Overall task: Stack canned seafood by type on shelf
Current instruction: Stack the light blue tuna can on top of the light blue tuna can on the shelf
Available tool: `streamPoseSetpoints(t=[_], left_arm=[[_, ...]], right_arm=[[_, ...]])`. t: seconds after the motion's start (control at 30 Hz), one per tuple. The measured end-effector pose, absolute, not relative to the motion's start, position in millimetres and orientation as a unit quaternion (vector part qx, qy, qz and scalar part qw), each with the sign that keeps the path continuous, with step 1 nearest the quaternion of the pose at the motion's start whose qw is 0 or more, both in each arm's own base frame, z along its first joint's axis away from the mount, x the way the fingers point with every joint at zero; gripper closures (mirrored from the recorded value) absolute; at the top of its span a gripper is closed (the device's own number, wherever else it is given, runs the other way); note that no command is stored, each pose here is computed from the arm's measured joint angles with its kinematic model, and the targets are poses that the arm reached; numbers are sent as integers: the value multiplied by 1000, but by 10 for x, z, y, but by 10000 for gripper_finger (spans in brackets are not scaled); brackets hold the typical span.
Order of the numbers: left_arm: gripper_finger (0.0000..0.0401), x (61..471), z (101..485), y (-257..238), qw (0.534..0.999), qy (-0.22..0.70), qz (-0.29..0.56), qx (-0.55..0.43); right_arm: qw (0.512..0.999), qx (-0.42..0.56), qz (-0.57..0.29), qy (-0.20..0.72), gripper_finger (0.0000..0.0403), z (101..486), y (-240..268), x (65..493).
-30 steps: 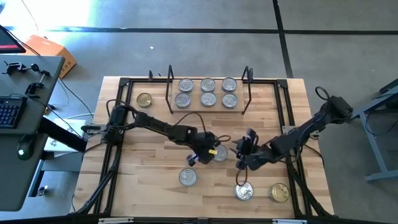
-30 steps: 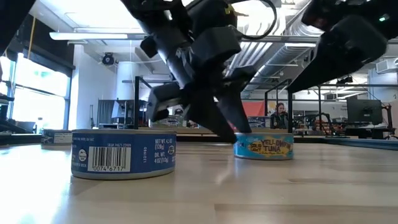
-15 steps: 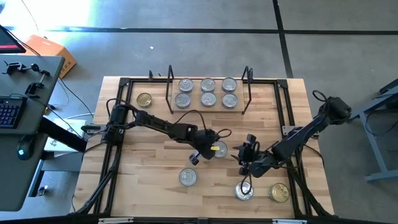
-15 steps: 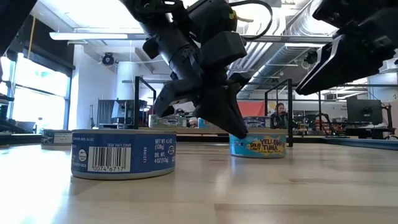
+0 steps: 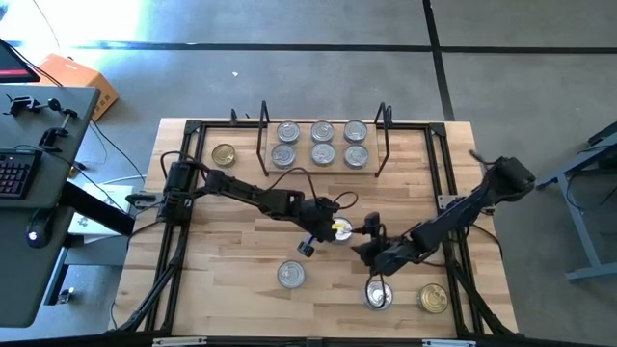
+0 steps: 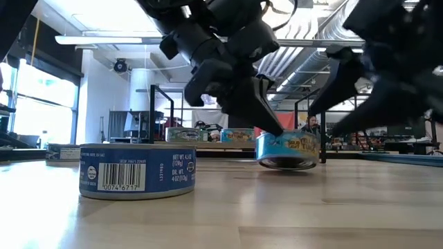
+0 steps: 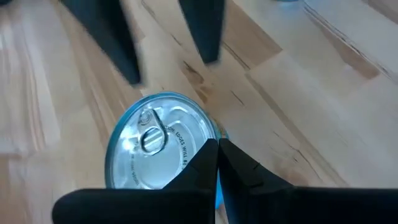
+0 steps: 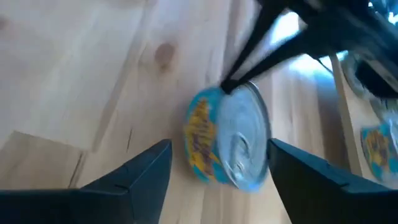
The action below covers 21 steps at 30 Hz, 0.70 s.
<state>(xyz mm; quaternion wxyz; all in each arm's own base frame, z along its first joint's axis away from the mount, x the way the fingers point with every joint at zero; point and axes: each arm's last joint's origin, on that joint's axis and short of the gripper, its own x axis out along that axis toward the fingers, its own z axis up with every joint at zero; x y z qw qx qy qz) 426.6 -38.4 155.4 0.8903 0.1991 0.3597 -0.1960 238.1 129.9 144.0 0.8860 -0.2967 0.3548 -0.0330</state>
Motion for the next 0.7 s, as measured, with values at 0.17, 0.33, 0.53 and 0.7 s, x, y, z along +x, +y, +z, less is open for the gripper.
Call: streamPoseSetpoints(t=[0.17,0.33,0.53,0.7], left_arm=[[401,4273,1557,-342,899,365,-178,165],[401,4294,1578,-343,907,354,-171,152],[401,4279,1670,-354,912,346,-165,147],[401,4259,1829,-363,920,324,-163,148]], right_arm=[[857,-368,-51,357,147,1198,1323,2480],[831,-406,-111,363,146,1035,1288,2507],[848,-367,-133,359,146,1013,1235,2563],[858,-353,-138,346,167,1034,1201,2623]])
